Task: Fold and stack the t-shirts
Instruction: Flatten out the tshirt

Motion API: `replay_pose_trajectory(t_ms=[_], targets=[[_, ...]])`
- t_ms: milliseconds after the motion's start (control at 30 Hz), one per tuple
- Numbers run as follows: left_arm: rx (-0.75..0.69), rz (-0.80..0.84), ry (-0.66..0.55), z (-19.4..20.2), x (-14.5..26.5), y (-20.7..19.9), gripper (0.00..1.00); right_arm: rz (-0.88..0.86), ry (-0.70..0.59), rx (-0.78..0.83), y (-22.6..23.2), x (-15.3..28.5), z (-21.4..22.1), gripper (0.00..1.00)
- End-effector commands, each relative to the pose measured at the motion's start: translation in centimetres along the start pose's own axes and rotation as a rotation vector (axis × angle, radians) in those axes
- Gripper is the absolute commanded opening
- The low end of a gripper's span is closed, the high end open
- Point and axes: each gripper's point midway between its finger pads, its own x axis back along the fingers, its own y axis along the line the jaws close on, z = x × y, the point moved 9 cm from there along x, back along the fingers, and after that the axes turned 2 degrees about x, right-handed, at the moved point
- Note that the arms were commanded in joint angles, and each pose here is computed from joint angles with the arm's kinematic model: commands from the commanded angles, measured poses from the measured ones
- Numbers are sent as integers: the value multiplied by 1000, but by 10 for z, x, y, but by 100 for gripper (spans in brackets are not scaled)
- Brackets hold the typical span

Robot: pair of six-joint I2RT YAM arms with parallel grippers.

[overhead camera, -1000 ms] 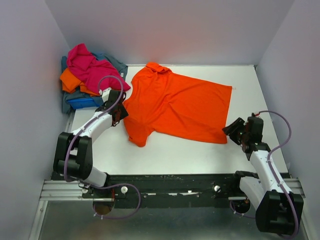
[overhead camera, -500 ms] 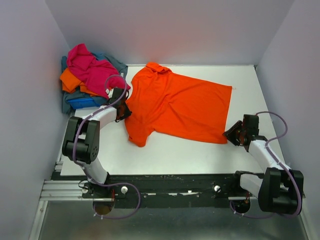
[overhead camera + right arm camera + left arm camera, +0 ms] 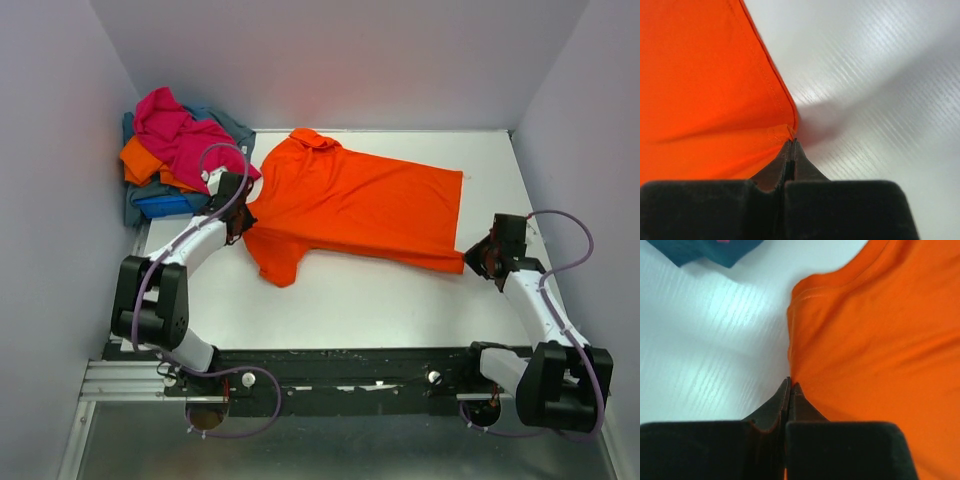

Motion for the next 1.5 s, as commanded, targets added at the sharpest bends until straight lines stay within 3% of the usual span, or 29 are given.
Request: replay_pose_trajectory(t_ms=[0, 33, 100, 133, 167, 200, 233, 267, 433, 600, 867, 1100, 1133, 1300, 1467], targets=[[-18, 1, -72, 2, 22, 2, 3, 119, -84, -54, -7, 7, -19, 1], [-19, 30, -56, 6, 20, -3, 11, 127, -88, -67, -8, 7, -22, 1], [-29, 71, 13, 16, 8, -13, 45, 143, -95, -99, -12, 6, -27, 1], [-36, 86, 43, 18, 2, -17, 54, 147, -97, -115, -14, 5, -29, 2], [-44, 90, 64, 19, -1, -20, 55, 146, -91, -122, -15, 3, -31, 9], [-47, 80, 64, 17, -3, -21, 57, 125, -83, -100, -13, 2, -35, 29], [-47, 79, 57, 15, -3, -21, 59, 93, -59, -71, -9, 1, -35, 55], [-51, 73, 43, 13, -1, -21, 61, 58, -39, -47, -6, 1, -34, 62], [-53, 27, -14, 0, 9, -9, 64, -75, -59, 18, -7, 13, -21, 65], [-5, 39, 46, 2, -9, 5, 60, -119, -58, 37, -12, 20, -9, 61], [8, 93, 145, 6, -38, -9, 48, -137, -26, 37, -16, 18, 1, 54], [26, 137, 194, 9, -50, -19, 45, -144, 0, 24, -14, 14, 2, 51], [26, 137, 199, 10, -52, -20, 41, -146, 3, 23, -13, 13, 2, 51], [4, 89, 179, 5, -54, -15, 4, -148, 14, 27, -13, 12, 3, 49], [-49, -66, 38, -30, -34, -3, 0, -152, 11, 39, -14, 12, 3, 48]])
